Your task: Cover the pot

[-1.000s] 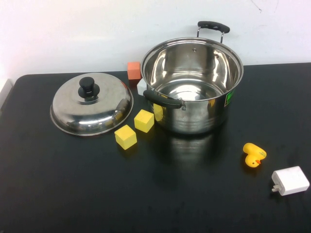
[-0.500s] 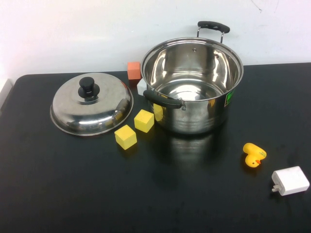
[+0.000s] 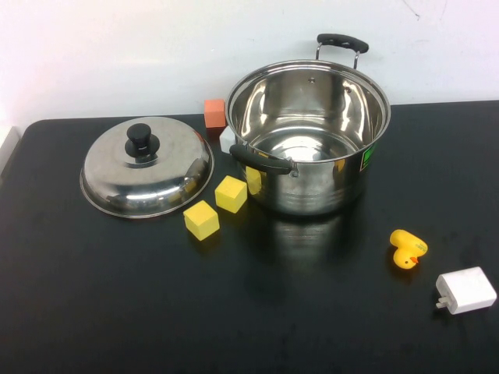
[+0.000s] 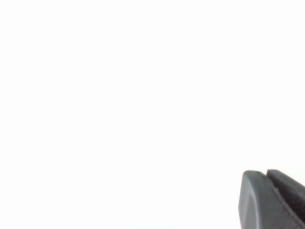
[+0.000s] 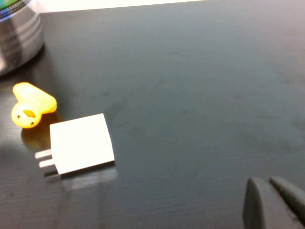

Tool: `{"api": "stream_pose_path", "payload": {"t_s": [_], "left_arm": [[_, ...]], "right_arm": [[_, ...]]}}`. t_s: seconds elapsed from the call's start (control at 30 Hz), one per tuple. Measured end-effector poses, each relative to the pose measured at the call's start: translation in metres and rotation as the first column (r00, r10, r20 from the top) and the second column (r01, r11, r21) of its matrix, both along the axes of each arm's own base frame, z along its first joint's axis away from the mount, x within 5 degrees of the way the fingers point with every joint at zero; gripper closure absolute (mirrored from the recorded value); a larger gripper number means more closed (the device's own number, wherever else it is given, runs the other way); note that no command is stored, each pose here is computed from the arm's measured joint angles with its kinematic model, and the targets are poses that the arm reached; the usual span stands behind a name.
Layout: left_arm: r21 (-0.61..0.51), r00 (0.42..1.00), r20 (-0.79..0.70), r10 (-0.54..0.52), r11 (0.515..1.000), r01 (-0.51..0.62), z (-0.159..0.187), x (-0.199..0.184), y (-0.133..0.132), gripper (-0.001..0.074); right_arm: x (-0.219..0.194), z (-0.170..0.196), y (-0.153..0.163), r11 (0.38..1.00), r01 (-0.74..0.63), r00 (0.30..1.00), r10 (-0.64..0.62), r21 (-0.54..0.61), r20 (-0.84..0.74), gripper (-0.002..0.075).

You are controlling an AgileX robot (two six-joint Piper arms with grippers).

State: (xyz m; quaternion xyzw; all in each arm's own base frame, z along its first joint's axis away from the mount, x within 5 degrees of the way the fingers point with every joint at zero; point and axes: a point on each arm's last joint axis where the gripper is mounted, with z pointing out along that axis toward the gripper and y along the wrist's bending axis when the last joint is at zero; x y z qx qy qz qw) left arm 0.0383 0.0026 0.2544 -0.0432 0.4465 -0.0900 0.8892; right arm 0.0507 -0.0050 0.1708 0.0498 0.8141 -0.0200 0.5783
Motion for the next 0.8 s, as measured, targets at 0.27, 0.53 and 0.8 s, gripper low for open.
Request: {"api": "stream_pose_path", "payload": {"t_s": [0.27, 0.53, 0.8], "left_arm": [[-0.016, 0.999, -0.023, -0.026, 1.000, 0.026, 0.035, -0.004, -0.001, 0.0737], [-0.027, 0.996, 0.061, -0.058, 0.998, 0.059, 0.106, 0.010, -0.004, 0.0738], [0.077, 0.994, -0.040, -0.103, 0.991, 0.106, 0.128, 0.080, -0.018, 0.0737]], "right_arm": [[0.000, 0.000, 0.000, 1.000, 0.000, 1.000, 0.000, 0.000, 0.000, 0.0728], [0.000, 0.000, 0.000, 1.000, 0.000, 1.000, 0.000, 0.000, 0.000, 0.0728], [0.000, 0.000, 0.000, 1.000, 0.000, 1.000, 0.000, 0.000, 0.000, 0.0728]]}}
